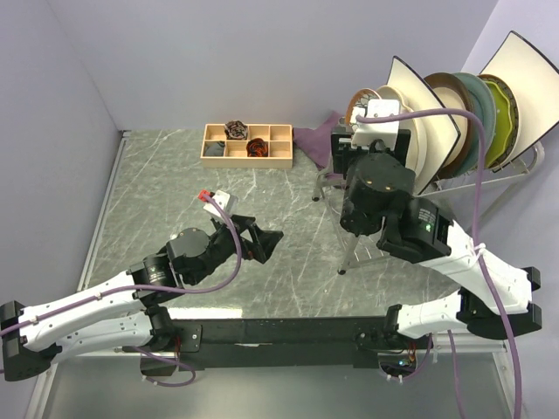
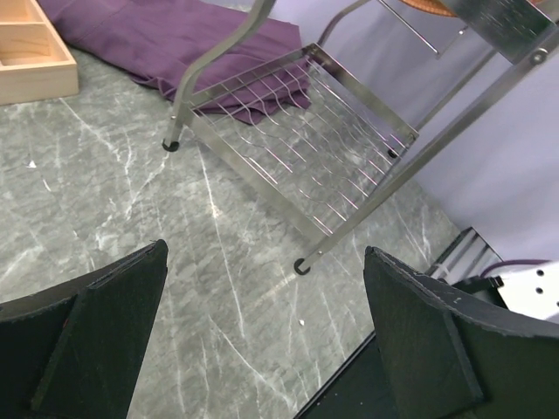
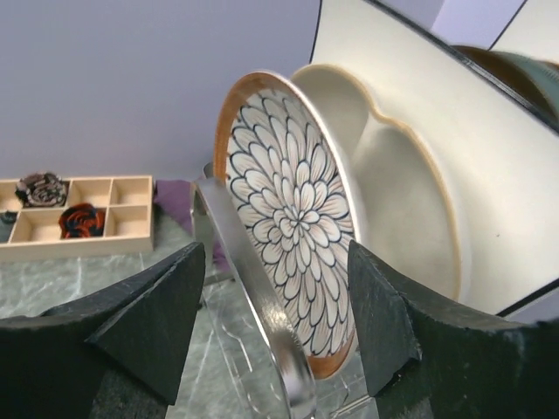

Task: Unload the plates from the dish rack
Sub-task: Unload the plate from the dish rack.

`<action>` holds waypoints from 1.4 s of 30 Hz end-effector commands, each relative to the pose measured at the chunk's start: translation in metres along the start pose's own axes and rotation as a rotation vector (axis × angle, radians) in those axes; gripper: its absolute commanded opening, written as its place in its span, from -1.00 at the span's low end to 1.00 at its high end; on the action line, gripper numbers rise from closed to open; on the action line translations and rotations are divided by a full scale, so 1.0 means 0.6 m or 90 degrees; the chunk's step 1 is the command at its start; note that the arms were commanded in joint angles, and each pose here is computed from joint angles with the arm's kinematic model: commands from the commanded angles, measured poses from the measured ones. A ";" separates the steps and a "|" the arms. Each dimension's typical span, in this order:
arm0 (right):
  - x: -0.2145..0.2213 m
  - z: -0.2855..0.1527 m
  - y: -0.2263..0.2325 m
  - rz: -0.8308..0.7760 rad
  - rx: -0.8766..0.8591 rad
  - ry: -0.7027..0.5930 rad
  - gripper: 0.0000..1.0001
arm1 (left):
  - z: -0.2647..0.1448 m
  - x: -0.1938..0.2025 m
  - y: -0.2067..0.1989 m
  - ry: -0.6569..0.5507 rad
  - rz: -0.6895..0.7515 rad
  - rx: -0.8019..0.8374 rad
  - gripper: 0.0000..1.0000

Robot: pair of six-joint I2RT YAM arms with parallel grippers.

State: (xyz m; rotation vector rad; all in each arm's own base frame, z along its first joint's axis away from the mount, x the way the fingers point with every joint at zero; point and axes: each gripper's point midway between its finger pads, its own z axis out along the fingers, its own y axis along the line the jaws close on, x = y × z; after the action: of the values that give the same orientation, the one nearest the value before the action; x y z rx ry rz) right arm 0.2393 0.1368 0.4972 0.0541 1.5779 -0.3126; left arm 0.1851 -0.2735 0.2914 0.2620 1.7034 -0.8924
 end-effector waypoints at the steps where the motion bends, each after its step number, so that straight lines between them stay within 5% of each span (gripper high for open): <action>1: -0.038 -0.008 -0.064 0.045 0.068 0.004 0.45 | 0.002 -0.015 -0.018 -0.018 -0.011 0.031 0.99; 20: 0.012 -0.015 -0.078 -0.035 0.103 0.052 0.36 | 0.010 -0.009 -0.027 -0.011 -0.014 0.044 0.99; 28: -0.084 -0.004 -0.050 -0.037 0.077 0.011 0.47 | 0.011 -0.006 -0.027 -0.007 -0.013 0.043 0.99; 31: -0.126 0.004 -0.022 -0.069 0.045 -0.028 0.48 | 0.008 -0.010 -0.025 -0.011 -0.013 0.040 0.99; 33: -0.179 0.007 -0.009 0.012 -0.014 -0.080 0.49 | 0.005 -0.013 -0.025 -0.014 -0.016 0.043 0.99; 34: -0.164 0.013 0.035 -0.076 -0.048 -0.074 0.49 | 0.004 -0.013 -0.026 -0.015 -0.017 0.044 0.99; 36: -0.197 0.011 0.056 0.002 -0.121 -0.103 0.49 | 0.001 -0.015 -0.025 -0.018 -0.019 0.046 0.99; 42: -0.123 0.042 0.115 -0.011 -0.181 -0.047 0.45 | -0.006 -0.019 -0.018 -0.027 -0.018 0.038 0.99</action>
State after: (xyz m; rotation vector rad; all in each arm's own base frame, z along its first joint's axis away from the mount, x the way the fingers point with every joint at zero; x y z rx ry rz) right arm 0.2690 0.1849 0.6059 -0.0709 1.4376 -0.1840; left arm 0.1800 -0.2795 0.2980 0.2828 1.6808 -0.9438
